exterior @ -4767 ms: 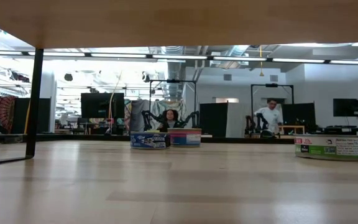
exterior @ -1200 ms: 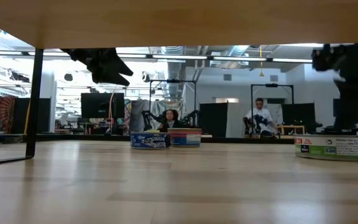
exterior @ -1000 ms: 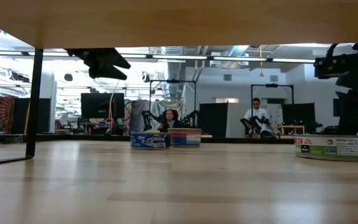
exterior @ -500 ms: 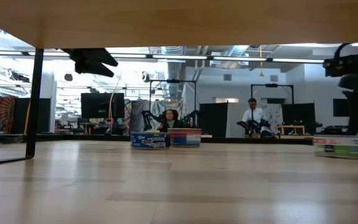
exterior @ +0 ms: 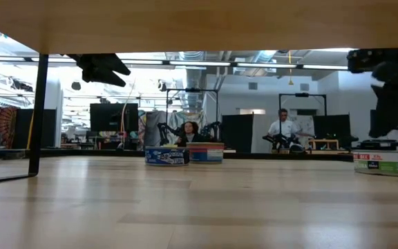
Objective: Stack canned seafood by type on shelf
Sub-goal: Put the green and white tuna can on the top of the middle stacked tuna cans on the shelf
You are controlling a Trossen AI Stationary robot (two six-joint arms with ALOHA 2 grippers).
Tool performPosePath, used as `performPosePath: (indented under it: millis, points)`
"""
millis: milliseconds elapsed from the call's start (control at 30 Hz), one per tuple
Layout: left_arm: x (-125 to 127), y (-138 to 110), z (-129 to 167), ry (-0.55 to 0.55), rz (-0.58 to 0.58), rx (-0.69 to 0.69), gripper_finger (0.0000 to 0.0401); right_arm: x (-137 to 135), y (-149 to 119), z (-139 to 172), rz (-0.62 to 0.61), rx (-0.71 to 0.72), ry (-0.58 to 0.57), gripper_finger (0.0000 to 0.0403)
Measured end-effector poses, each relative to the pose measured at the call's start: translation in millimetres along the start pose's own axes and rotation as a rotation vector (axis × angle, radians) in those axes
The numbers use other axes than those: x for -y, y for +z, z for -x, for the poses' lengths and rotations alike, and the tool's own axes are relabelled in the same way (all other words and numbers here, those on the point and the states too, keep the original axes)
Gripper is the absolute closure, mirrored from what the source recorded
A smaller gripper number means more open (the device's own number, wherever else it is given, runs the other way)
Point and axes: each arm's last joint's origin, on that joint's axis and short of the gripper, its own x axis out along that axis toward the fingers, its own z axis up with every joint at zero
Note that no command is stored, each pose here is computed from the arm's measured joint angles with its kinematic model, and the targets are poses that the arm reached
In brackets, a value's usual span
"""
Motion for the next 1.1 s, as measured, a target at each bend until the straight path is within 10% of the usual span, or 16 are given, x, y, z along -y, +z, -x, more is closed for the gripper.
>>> performPosePath:
  millis: [233,733,1100]
  points:
    - [0.8,-1.4,0.0,-0.029,0.026,-0.016,0.0106,-13.0,-4.4,11.2,0.136,-0.144,0.144,0.0122]
    - [1.3,1.8,0.5,-0.033,0.046,0.016,0.0106,-25.2,-23.7,-34.9,0.184,-0.154,-0.284,0.0121]
    - [1.4,7.2,0.9,-0.023,0.024,0.072,0.0106,1.5,15.6,-28.0,0.119,-0.001,-0.324,0.0121]
